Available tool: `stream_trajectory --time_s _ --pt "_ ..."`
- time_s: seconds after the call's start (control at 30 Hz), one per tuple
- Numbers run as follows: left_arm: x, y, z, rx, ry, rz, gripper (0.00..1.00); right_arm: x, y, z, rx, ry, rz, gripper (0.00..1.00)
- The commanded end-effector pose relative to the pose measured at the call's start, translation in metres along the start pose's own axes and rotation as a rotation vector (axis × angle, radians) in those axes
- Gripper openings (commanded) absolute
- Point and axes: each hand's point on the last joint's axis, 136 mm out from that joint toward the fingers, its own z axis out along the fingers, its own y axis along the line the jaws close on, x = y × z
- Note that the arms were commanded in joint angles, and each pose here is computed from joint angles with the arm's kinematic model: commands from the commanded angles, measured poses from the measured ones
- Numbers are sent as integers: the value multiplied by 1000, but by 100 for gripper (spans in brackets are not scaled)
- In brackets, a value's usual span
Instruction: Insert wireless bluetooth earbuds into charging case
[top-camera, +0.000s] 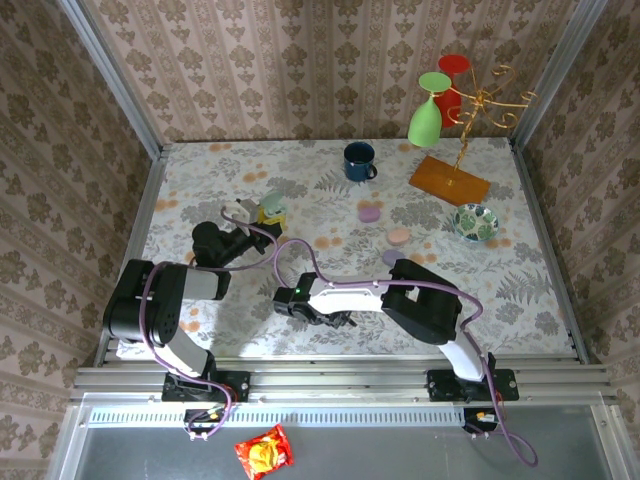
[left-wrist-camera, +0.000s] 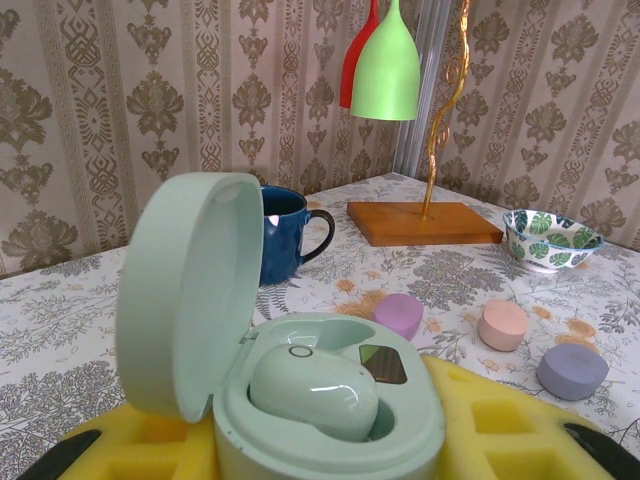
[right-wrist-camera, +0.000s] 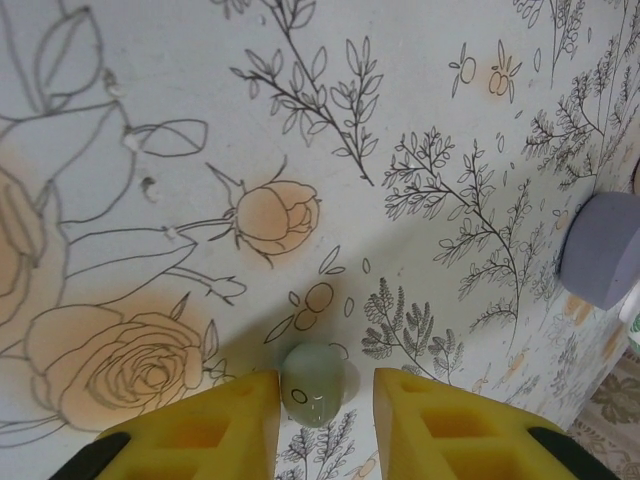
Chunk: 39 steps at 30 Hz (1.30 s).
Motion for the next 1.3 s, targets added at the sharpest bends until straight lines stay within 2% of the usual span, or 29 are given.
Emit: stream_trajectory --time_s 0.0,0.3,0.5,0.7,0.9,1.27 --pt "-11 -3 -3 8 -34 34 36 3 -6 8 54 28 -17 31" --pt "-11 -3 -3 10 -32 34 36 8 -2 18 51 61 -33 27" --pt "-7 -4 -1 28 -22 27 36 2 -10 6 34 10 23 19" --pt "-4 -7 -1 47 -15 40 36 -6 -30 -15 -118 -115 240 15" --pt "-7 -21 1 132 -17 50 36 -17 -50 -46 -314 -263 376 16" --pt "0 -76 4 360 -8 130 36 -46 -87 -114 -758 -557 529 16"
